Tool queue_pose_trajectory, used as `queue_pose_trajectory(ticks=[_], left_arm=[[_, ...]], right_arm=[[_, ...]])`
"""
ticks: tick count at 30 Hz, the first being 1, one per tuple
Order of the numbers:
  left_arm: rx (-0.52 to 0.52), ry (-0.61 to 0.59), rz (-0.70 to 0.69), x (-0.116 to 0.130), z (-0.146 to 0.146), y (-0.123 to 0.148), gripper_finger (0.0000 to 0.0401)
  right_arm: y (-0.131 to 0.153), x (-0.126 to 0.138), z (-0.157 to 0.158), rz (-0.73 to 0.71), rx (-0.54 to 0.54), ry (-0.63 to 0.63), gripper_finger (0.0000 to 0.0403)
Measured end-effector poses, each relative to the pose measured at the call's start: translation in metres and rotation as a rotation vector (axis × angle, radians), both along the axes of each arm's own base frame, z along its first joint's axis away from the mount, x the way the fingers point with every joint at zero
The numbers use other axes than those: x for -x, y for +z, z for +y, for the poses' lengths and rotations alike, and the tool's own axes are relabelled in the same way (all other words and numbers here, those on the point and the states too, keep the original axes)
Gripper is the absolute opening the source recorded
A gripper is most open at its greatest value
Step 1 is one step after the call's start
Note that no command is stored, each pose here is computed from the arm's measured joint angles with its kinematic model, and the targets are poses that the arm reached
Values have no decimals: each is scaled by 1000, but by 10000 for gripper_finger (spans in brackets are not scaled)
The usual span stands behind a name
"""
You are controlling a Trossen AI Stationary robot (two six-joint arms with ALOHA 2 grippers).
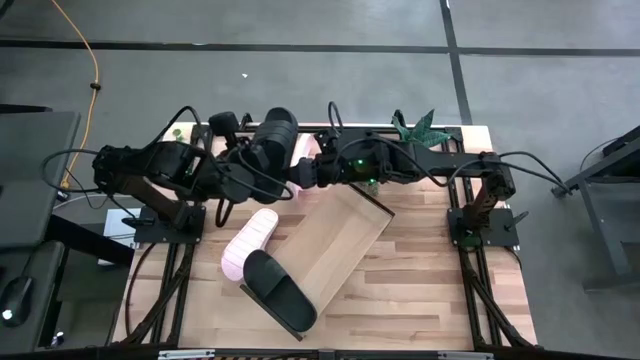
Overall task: Pick and place slides into the shelf
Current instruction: Put the black slide on the shelf
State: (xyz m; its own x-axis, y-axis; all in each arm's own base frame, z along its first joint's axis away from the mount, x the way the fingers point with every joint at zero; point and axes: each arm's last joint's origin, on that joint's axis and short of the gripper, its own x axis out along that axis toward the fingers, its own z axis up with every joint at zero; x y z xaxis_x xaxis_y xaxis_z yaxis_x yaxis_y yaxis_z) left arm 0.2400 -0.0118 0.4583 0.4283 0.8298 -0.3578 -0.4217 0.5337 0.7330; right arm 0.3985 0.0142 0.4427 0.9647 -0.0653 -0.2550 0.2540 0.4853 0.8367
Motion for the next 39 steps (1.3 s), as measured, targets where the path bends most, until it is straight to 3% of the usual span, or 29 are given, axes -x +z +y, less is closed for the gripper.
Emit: queue_pose_trajectory(ticks=[13, 26, 30, 39], left_arm=[[-24, -2, 25, -5, -1, -2, 0], [18, -30, -34, -9, -2, 1, 0], [25, -36, -35, -9, -2, 1, 0], [7, -41, -13, -9, -2, 1, 0]], right_arm=[[-10, 2, -3, 97, -4, -60, 257], [-14, -7, -14, 67, 5, -74, 251], [-17, -10, -13, 74, 13, -71, 225], [-20, -11, -14, 100, 44, -82, 122]])
